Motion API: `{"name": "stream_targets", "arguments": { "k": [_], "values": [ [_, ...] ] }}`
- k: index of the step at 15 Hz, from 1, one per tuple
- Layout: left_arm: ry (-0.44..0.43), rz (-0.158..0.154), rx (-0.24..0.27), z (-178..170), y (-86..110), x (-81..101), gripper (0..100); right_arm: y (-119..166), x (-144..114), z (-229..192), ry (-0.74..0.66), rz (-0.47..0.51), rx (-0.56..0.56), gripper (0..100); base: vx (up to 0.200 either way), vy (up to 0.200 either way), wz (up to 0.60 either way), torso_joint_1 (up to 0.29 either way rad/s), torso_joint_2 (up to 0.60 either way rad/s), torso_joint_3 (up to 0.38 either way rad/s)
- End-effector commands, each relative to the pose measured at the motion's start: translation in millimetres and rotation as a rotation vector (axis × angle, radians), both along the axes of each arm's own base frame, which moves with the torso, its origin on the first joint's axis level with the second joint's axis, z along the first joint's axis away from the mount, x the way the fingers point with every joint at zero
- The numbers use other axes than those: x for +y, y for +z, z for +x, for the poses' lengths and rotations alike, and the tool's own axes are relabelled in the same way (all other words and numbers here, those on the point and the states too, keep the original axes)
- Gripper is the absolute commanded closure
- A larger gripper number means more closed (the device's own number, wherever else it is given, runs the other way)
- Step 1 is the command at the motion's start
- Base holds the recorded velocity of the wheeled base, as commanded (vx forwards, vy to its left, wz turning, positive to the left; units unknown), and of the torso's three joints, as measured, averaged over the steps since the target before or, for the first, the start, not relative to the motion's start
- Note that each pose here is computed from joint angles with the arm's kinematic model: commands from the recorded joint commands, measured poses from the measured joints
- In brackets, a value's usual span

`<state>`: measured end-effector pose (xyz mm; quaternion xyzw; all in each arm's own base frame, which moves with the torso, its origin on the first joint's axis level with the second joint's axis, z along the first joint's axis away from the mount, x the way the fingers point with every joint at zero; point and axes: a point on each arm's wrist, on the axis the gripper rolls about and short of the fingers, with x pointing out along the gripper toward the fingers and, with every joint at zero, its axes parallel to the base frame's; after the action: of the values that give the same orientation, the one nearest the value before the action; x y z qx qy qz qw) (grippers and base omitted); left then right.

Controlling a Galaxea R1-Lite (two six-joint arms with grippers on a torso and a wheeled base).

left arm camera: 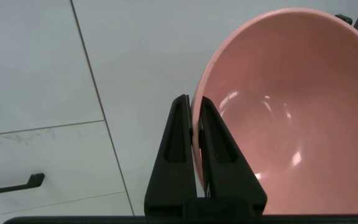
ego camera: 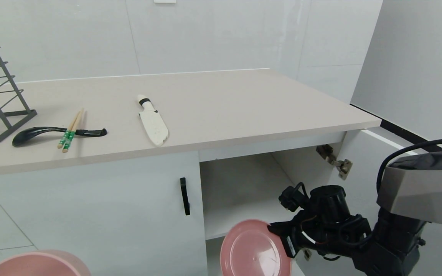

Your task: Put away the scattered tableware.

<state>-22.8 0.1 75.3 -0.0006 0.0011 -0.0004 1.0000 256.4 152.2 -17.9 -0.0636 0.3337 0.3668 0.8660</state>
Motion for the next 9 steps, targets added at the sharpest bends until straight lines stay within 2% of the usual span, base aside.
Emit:
{"name": "stream_targets", "arguments": {
  "k": [1,4,9],
  "values": [
    [0.001,0.000,-0.001,0.0,0.0,0.0,100,-9.6,3.5,5.3,-0.009,0.002,0.017,100,0.000,0.000,0.00,0.000,0.00,0.000],
    [0.001,-0.002,-0.001,0.0,0.0,0.0,100,-15.5,8.3,24.3,-0.141,0.034,0.010,100,0.000,0.000,0.00,0.000,0.00,0.000],
    [0.001,-0.002,-0.001,0.0,0.0,0.0,100,-33.5,4.2,45.2,-0.205,0.069,-0.003,100,0.000,0.000,0.00,0.000,0.00,0.000]
  ]
}}
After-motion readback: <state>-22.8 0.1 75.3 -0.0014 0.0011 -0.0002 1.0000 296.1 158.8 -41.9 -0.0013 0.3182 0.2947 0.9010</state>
